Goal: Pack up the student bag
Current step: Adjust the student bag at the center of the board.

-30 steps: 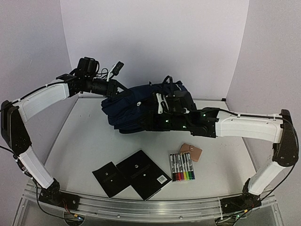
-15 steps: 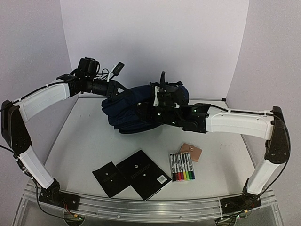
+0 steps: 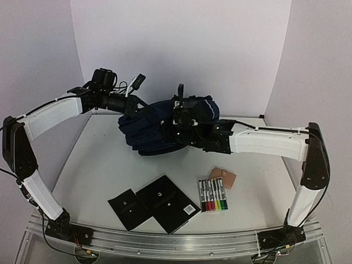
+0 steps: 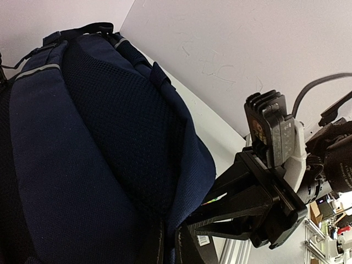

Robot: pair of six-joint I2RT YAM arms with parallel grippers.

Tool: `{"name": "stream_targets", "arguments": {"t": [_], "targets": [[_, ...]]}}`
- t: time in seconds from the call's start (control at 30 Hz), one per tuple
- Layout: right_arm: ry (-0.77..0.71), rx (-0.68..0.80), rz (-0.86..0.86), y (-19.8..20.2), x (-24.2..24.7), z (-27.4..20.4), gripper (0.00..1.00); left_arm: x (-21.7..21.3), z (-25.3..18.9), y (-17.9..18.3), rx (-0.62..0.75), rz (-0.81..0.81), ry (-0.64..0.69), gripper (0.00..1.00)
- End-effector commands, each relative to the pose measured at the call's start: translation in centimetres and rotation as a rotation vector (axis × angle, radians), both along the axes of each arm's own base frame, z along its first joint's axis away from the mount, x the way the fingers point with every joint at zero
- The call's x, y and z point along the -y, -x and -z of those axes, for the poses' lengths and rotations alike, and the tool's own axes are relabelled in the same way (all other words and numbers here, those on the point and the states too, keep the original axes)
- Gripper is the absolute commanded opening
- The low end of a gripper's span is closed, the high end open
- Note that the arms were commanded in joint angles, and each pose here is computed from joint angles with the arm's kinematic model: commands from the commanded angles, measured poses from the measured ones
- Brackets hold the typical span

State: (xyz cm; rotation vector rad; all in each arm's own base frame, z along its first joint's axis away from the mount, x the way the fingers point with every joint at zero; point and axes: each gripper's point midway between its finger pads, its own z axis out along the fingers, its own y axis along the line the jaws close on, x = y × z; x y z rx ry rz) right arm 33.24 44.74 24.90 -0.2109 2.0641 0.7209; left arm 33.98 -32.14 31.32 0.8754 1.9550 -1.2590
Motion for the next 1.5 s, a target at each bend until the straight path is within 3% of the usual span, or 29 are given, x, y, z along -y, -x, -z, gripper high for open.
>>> {"name": "stream_targets", "arguments": {"t": [0.0,0.1,0.13,0.27,0.33,0.4,0.63,0.83,0.93,1.07,1.17,1.4,1.47], "targets": [[-0.017,0.037,0.071,-1.4,0.5,-1.3,0.02,0.6,-3.7,0.6,0.102,0.043,0.06,0.0],[-0.016,0.014,0.074,-1.2,0.7,-0.3,0.0,0.4,-3.2,0.5,0.088,0.028,0.049,0.01],[-0.021,0.001,0.069,-1.1,0.7,0.0,0.0,0.2,-2.8,0.4,0.076,0.012,0.039,0.07],[-0.049,-0.052,0.041,-0.7,0.3,1.8,0.0,-1.7,-1.3,-1.0,0.004,-0.185,-0.015,0.54],[-0.1,-0.081,0.012,-0.7,0.0,2.4,0.0,-3.3,0.4,-1.5,-0.059,-0.311,-0.027,0.71],[-0.142,-0.116,-0.014,-0.4,-0.1,3.3,0.0,-5.2,1.7,-1.9,-0.121,-0.453,-0.012,0.8],[-0.166,-0.187,-0.062,0.4,-0.7,6.1,0.0,-10.5,8.2,0.0,-0.399,-0.78,0.086,0.92],[-0.175,-0.218,-0.082,1.0,-0.9,7.3,0.0,-10.2,10.8,0.2,-0.524,-0.796,0.199,0.95],[-0.183,-0.22,-0.088,1.1,-1.0,7.2,0.0,-9.7,11.4,-0.2,-0.549,-0.782,0.224,0.92],[-0.191,-0.22,-0.093,1.2,-1.0,7.0,0.0,-8.9,12.1,-0.8,-0.577,-0.757,0.234,0.78],[-0.199,-0.219,-0.095,1.3,-0.9,6.9,0.0,-8.2,12.8,-1.3,-0.606,-0.739,0.25,0.6],[-0.204,-0.241,-0.083,2.2,0.5,7.2,0.0,-8.7,13.0,-3.1,-0.584,-0.782,0.267,0.05],[-0.198,-0.264,-0.076,2.9,1.3,8.0,0.0,-9.7,12.5,-3.9,-0.564,-0.806,0.269,0.0]]}}
